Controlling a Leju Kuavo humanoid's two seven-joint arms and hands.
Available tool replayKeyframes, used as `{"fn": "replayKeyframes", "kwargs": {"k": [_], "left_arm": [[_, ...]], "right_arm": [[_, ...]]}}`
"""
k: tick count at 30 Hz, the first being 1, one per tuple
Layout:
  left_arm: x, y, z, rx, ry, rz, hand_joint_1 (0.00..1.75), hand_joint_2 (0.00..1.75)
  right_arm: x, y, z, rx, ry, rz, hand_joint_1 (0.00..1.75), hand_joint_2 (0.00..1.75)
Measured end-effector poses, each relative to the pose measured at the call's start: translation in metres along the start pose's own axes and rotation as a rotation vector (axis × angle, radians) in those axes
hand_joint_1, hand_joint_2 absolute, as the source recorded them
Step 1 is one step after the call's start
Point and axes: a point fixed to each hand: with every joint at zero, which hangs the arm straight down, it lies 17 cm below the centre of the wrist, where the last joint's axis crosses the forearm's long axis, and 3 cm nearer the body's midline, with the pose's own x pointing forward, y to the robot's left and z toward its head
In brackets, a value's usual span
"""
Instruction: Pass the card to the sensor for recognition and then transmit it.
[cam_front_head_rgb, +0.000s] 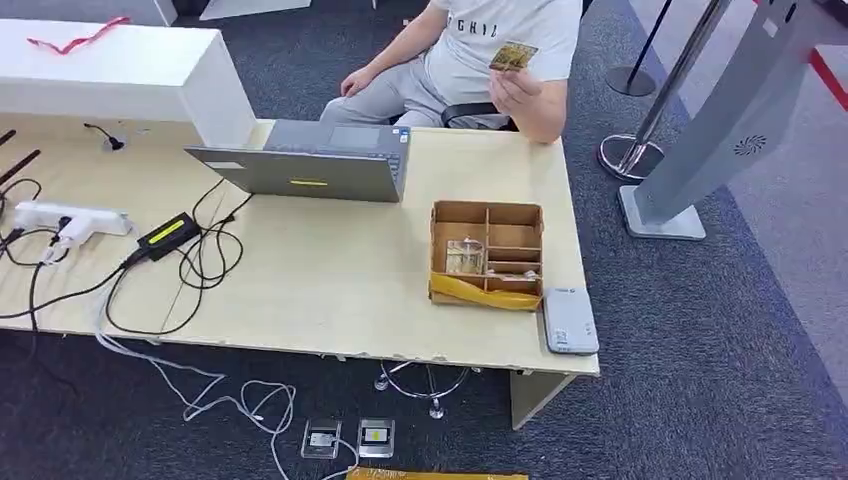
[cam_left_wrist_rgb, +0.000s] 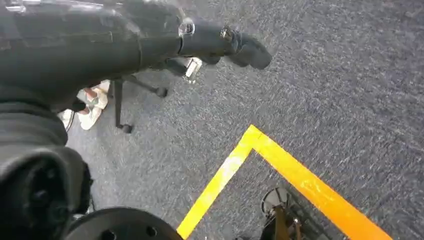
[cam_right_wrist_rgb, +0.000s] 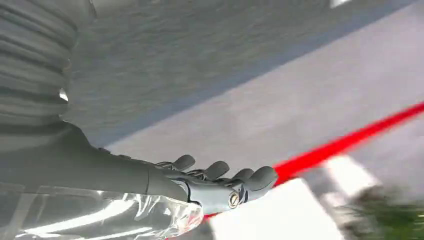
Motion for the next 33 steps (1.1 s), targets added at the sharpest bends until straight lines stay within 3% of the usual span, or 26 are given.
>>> {"fn": "replayKeyframes", "kwargs": {"k": [4, 9, 15, 24, 28, 33], "left_arm": [[0.005, -0.002, 0.000, -0.012, -0.024, -0.010, 0.00, 0.00], [0.005, -0.001, 0.000, -0.011, -0.026, -0.014, 0.00, 0.00], [0.012, -0.004, 0.000, -0.022, -0.061, -0.045, 0.00, 0.00], [0.013, -0.002, -0.001, -0.023, -0.071, -0.061, 0.00, 0.00], [0.012, -0.002, -0.002, -0.027, -0.068, -0.090, 0.00, 0.00], [0.010, 0.000, -0.003, -0.021, -0.053, -0.114, 0.00, 0.00]], "right_arm": [[0.091, 0.014, 0.011, 0.031, -0.164, -0.015, 0.00, 1.75], [0.141, 0.025, 0.030, 0.070, -0.267, -0.058, 0.00, 1.75], [0.211, 0.063, 0.070, 0.160, -0.447, 0.018, 0.00, 1.75], [0.254, 0.102, 0.114, 0.261, -0.564, 0.030, 0.00, 1.75], [0.275, 0.142, 0.147, 0.291, -0.668, 0.159, 0.00, 1.75], [0.287, 0.194, 0.193, 0.232, -0.861, 0.429, 0.00, 1.75]]}}
